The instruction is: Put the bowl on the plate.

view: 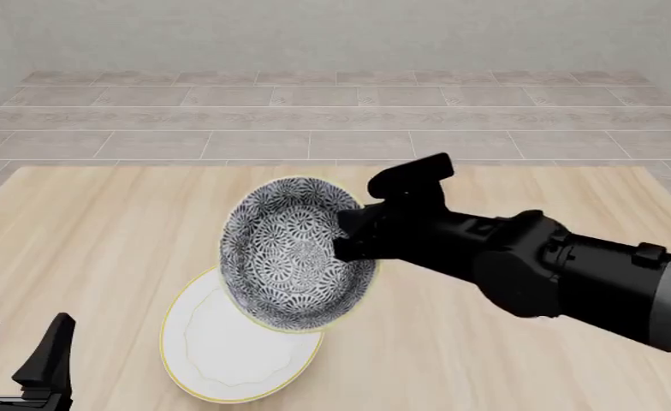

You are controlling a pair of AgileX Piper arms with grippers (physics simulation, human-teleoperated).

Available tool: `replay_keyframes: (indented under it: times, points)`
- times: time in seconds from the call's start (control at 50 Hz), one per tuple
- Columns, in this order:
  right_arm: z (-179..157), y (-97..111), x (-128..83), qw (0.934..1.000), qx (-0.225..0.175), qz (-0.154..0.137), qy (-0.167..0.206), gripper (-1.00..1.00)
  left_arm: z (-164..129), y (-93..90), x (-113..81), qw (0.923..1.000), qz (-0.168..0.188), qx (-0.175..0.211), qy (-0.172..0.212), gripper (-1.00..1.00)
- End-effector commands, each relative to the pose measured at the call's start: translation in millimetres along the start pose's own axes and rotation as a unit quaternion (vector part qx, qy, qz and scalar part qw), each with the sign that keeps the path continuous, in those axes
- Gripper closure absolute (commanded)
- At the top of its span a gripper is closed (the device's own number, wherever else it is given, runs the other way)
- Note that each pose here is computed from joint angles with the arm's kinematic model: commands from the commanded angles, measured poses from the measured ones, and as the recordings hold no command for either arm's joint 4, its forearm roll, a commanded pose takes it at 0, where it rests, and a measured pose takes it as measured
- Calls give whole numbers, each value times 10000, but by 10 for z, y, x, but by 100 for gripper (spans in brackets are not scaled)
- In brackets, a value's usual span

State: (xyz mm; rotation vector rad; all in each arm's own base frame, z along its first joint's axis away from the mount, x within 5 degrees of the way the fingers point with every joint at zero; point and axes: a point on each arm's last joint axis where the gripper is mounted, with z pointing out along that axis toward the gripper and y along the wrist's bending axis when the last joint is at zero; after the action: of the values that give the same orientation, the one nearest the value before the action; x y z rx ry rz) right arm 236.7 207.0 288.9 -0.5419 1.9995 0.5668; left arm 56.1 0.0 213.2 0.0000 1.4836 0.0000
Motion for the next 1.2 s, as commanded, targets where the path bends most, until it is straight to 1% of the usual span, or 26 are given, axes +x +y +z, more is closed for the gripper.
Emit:
replay_keyframes:
  times: [0.02,0.28,0.42,0.54,0.78,0.92,0.94,0.98,1.0,1.2]
  points:
    - [163,71,-29,9998,-96,174,-9,100,0,0,0,10000,0,0,0,-100]
    - [338,149,-2,9997,-182,166,73,100,0,0,0,10000,0,0,0,-100]
    - [437,192,14,9994,-228,247,108,100,0,0,0,10000,0,0,0,-100]
    - [560,201,46,9988,-216,402,196,100,0,0,0,10000,0,0,0,-100]
    - [707,241,109,9979,-248,531,271,100,0,0,0,10000,0,0,0,-100]
    - [776,271,133,9980,-259,430,371,100,0,0,0,10000,0,0,0,-100]
    - [817,233,140,9979,-209,481,382,100,0,0,0,10000,0,0,0,-100]
    - [837,238,158,9979,-211,468,407,100,0,0,0,10000,0,0,0,-100]
    - [874,201,181,9978,-163,459,447,100,0,0,0,10000,0,0,0,-100]
    - [965,186,204,9976,-125,440,528,100,0,0,0,10000,0,0,0,-100]
